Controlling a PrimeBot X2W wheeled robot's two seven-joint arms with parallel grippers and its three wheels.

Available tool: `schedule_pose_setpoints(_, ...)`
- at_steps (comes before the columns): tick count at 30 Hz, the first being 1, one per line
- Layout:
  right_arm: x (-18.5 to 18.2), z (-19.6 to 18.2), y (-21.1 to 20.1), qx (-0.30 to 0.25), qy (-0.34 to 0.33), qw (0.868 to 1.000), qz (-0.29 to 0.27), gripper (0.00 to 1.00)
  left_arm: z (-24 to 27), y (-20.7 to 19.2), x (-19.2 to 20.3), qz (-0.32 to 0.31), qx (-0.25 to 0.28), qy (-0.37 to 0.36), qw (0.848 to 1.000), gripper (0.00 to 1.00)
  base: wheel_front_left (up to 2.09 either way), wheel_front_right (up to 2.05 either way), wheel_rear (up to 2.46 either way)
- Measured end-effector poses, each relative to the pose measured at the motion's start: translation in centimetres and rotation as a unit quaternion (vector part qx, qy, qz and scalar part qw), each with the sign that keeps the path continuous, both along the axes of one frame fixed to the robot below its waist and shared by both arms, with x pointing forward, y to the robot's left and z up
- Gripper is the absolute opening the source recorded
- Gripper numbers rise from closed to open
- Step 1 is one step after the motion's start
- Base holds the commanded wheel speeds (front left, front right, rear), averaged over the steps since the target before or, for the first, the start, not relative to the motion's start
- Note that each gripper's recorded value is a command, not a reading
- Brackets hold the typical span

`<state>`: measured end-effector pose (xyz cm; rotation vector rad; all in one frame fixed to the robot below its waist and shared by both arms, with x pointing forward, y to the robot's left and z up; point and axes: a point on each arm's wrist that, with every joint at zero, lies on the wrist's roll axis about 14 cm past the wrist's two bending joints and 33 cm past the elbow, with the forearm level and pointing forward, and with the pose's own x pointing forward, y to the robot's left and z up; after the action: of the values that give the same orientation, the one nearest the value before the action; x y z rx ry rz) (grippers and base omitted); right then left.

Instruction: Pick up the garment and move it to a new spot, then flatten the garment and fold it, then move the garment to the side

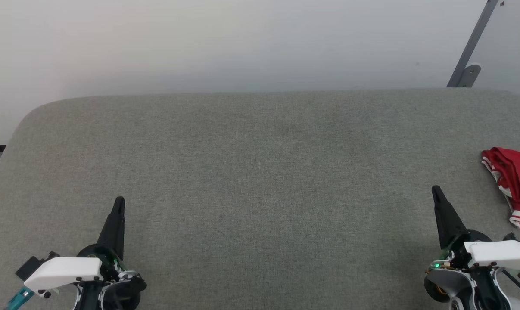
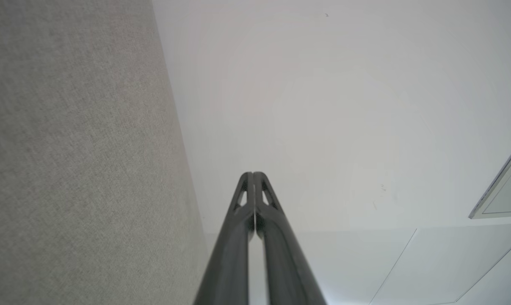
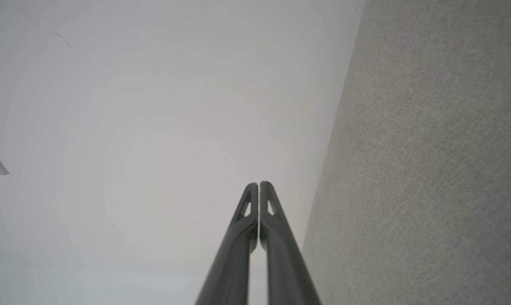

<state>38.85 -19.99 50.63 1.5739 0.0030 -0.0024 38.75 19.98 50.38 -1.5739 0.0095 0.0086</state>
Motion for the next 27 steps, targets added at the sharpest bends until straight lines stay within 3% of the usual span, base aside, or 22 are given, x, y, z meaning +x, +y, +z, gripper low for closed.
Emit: schedule_pose_setpoints(27,0.00,0.00,0.01,0.000,0.000,1.000,0.000,0.00,0.00,0.00,0.00,0.000,0.000,0.000,1.000,0.00,0.00,0.00,0.00)
